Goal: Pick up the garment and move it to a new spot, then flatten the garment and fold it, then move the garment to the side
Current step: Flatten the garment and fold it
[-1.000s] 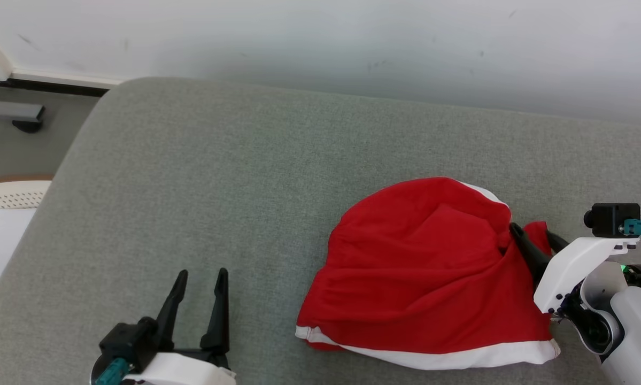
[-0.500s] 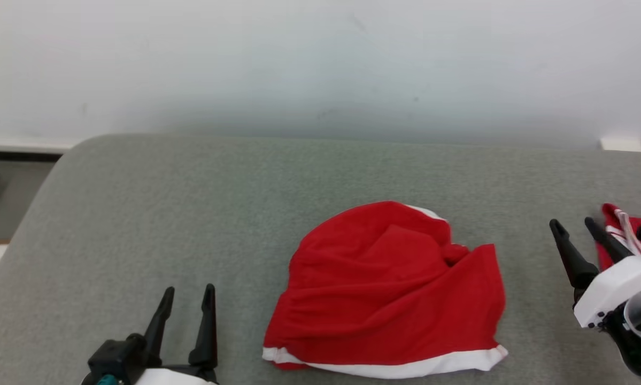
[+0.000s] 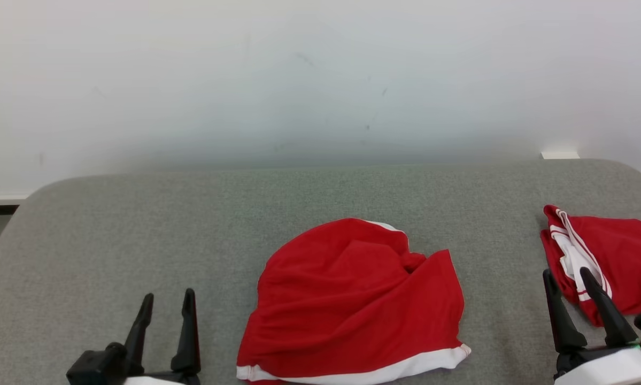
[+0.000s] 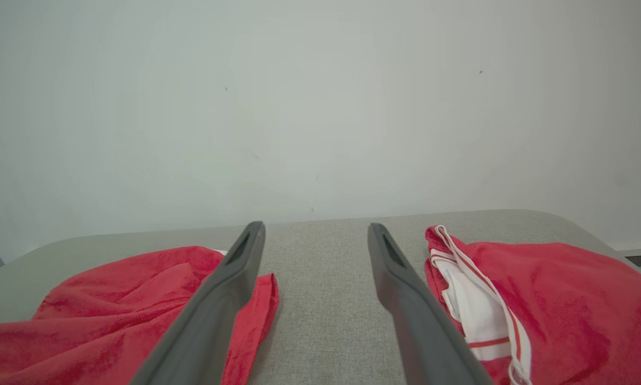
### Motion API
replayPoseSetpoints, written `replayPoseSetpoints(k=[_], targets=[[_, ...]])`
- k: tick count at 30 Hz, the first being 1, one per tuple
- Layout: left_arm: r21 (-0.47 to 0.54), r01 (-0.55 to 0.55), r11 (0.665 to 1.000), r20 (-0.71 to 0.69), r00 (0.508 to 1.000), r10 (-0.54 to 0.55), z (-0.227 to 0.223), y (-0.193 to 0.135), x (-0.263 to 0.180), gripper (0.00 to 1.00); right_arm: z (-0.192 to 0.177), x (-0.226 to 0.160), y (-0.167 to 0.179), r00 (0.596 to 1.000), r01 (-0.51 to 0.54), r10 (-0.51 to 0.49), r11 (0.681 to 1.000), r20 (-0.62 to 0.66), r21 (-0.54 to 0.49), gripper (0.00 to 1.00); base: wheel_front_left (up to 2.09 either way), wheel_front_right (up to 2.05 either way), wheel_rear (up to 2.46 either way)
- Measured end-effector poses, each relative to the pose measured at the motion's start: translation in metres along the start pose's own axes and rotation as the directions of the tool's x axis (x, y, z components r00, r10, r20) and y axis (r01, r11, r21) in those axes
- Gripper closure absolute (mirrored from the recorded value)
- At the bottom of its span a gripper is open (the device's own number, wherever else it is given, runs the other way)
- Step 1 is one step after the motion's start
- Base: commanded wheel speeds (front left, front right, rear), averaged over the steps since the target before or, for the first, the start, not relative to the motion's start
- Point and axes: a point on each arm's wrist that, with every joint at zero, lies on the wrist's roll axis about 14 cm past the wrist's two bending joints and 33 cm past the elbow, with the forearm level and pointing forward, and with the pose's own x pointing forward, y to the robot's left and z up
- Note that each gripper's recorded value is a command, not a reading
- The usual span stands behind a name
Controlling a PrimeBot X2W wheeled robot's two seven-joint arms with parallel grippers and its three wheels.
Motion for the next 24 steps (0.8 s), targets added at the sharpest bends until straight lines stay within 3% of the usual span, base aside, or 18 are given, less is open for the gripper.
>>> replayPoseSetpoints(k=[4, 17, 24], targets=[[0.001, -0.002, 1.000, -0.002, 1.000, 0.002, 0.000, 0.001, -0.004, 0.00, 0.009, -0.017, 0.006, 0.996, 0.041, -0.042, 0.999, 0.075, 0.026, 0.00, 0.00, 0.00, 0.00], [0.000, -0.005, 1.000, -0.030, 1.000, 0.005, -0.008, 0.002, -0.013, 0.00, -0.002, -0.032, 0.013, 0.996, 0.059, -0.059, 0.998, 0.061, 0.002, 0.00, 0.00, 0.00, 0.00], [-0.004, -0.007, 1.000, -0.060, 0.998, 0.006, -0.017, 0.003, -0.019, 0.00, -0.050, -0.035, 0.025, 0.993, 0.023, -0.020, 0.999, -0.118, 0.030, 0.00, 0.00, 0.00, 0.00]])
